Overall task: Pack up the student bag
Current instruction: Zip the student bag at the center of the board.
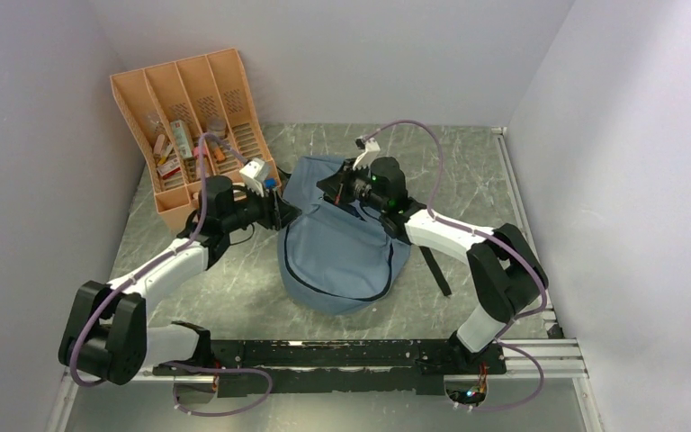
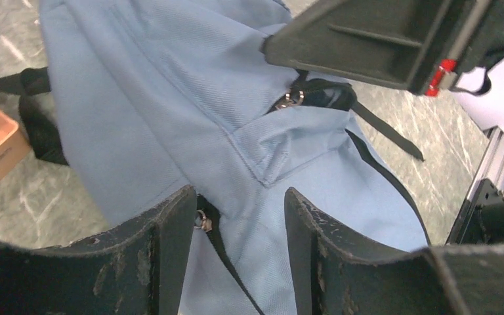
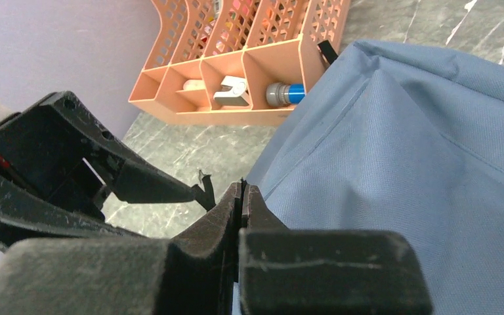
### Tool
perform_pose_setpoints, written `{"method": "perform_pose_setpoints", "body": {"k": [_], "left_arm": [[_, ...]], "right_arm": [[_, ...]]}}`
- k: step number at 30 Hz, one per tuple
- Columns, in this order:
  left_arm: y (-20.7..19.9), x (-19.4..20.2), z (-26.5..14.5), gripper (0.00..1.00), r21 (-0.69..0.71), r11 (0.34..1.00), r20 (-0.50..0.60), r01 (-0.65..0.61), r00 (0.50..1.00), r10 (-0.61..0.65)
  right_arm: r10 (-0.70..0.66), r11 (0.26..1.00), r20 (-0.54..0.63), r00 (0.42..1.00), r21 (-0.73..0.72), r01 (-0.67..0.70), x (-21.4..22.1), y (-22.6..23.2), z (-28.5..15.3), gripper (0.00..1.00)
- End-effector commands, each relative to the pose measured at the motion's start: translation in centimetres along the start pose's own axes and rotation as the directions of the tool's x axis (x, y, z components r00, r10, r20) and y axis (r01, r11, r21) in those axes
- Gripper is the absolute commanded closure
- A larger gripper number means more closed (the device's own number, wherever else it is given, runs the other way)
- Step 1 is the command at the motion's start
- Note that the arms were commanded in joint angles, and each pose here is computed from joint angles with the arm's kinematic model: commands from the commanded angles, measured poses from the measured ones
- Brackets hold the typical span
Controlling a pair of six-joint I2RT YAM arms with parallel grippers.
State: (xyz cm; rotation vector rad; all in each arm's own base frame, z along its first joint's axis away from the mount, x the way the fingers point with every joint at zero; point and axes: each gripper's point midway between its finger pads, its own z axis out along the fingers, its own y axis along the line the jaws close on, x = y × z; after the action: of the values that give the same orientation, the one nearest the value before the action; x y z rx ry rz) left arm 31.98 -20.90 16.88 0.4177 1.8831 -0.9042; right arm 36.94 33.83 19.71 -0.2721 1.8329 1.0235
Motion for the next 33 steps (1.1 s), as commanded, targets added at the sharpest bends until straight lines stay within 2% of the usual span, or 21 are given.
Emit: {"method": "perform_pose_setpoints", "body": {"k": [1,7,10,16,20,22,29,33], "left_arm": [[-2.5,-1.6,0.6,0.44,0.087,0.972,0.077,-0.216,0.975,0.21],[-3.0,-1.0,2.6,0.42,0.043,0.924,0.032,-0.38,0.925,0.379],[-2.8,-0.3,3.5,0.42,0.038,0.915,-0.005,-0.403,0.915,0.403],[-0.2,0.1,4.2,0.43,-0.083,0.9,-0.073,-0.427,0.904,0.422],[0.0,0.6,4.5,0.46,-0.071,0.892,-0.098,-0.447,0.893,0.44],[-0.1,0.9,4.6,0.51,-0.054,0.894,-0.102,-0.444,0.894,0.437],[-1.2,2.4,4.4,0.79,0.018,0.879,-0.17,-0.476,0.865,0.472],[-0.8,2.5,3.4,0.91,-0.024,0.871,-0.208,-0.49,0.855,0.475]], "right_arm": [[0.009,0.998,0.072,0.997,-0.063,-0.005,-2.9,1.0,0.3,1.0],[0.025,0.995,0.049,0.998,-0.093,-0.02,-2.3,1.3,0.6,1.0],[0.03,0.994,0.044,0.999,-0.102,-0.026,-2.1,1.4,0.6,1.0],[0.019,0.995,0.034,0.999,-0.101,-0.015,-1.9,1.4,0.4,1.0],[0.025,0.994,0.023,0.999,-0.108,-0.022,-1.7,1.4,0.5,1.0],[0.028,0.993,0.016,0.999,-0.113,-0.026,-1.4,1.4,0.6,1.0],[-0.005,0.999,-0.032,0.999,-0.047,0.003,0.7,-0.7,1.0,1.0],[-0.014,1.0,-0.069,0.998,-0.008,0.013,2.5,-2.0,0.7,1.0]]}}
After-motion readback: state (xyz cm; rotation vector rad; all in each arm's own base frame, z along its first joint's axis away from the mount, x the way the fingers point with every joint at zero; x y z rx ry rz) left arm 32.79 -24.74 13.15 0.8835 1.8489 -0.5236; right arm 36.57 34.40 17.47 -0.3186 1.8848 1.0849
